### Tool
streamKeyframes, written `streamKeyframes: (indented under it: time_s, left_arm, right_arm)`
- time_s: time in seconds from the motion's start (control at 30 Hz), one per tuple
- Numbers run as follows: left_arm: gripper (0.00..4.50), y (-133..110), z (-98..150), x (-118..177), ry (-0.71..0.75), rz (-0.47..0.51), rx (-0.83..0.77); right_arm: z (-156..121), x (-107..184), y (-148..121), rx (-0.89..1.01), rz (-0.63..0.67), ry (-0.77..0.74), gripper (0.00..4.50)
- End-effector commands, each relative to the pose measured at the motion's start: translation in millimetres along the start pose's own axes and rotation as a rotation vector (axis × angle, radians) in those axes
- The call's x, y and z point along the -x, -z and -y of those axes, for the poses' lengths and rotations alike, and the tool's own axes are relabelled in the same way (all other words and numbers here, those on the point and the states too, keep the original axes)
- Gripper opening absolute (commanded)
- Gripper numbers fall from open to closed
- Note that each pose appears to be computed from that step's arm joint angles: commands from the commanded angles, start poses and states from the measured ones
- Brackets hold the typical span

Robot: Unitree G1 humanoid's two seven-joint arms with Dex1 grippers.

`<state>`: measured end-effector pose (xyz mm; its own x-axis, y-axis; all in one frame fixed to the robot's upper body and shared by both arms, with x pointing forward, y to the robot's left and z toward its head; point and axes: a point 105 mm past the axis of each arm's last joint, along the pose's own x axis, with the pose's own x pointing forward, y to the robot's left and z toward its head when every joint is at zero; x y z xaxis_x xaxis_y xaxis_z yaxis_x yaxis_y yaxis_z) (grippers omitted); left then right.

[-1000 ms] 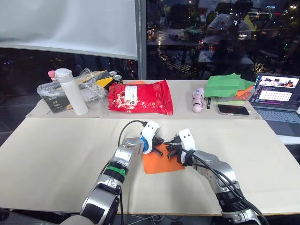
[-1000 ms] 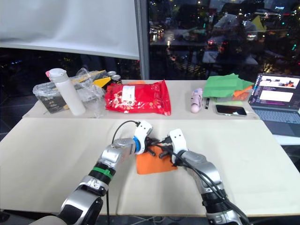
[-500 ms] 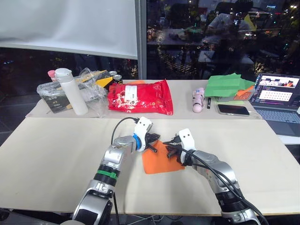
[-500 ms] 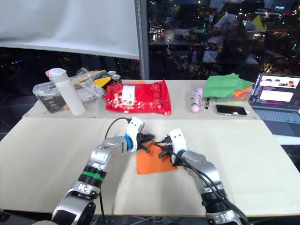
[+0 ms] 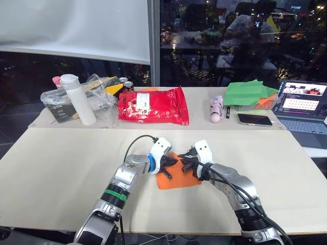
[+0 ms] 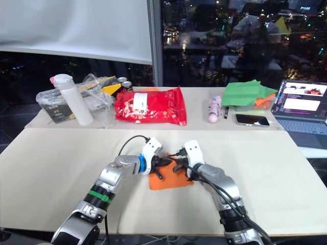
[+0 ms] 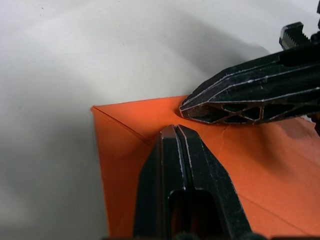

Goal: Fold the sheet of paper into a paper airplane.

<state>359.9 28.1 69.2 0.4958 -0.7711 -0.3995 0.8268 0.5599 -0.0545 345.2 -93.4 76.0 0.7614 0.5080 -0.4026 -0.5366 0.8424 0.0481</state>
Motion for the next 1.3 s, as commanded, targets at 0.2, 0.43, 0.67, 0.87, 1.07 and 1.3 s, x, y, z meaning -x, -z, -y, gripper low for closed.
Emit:
streamKeyframes:
  time_s: [0.2,0.43,0.67,0.87,1.07,1.3]
  left_arm:
    - [0.00,25,-6,-1,-0.036,-0.063,0.027]
    - [0.00,19,-5,-7,-0.031,-0.046,0.036]
    - [0.00,17,-4,-9,-0.026,-0.037,0.039]
    - [0.00,16,-2,-11,-0.029,-0.040,0.011]
    - [0.00,15,-2,-12,-0.032,-0.033,0.009]
    - [0.00,16,-5,-10,-0.049,-0.034,0.010]
  right_arm:
    - [16,32,-17,0.033,0.019,0.030,0.02]
    - [37,65,-11,0.193,-0.087,0.036,0.02]
    - [33,62,-11,-0.033,-0.053,-0.042,1.18]
    - [31,47,-16,-0.142,-0.063,-0.086,2.20]
    - [28,40,-4,-0.166,-0.146,-0.130,2.20]
    - [23,37,5,-0.200,-0.184,-0.173,2.20]
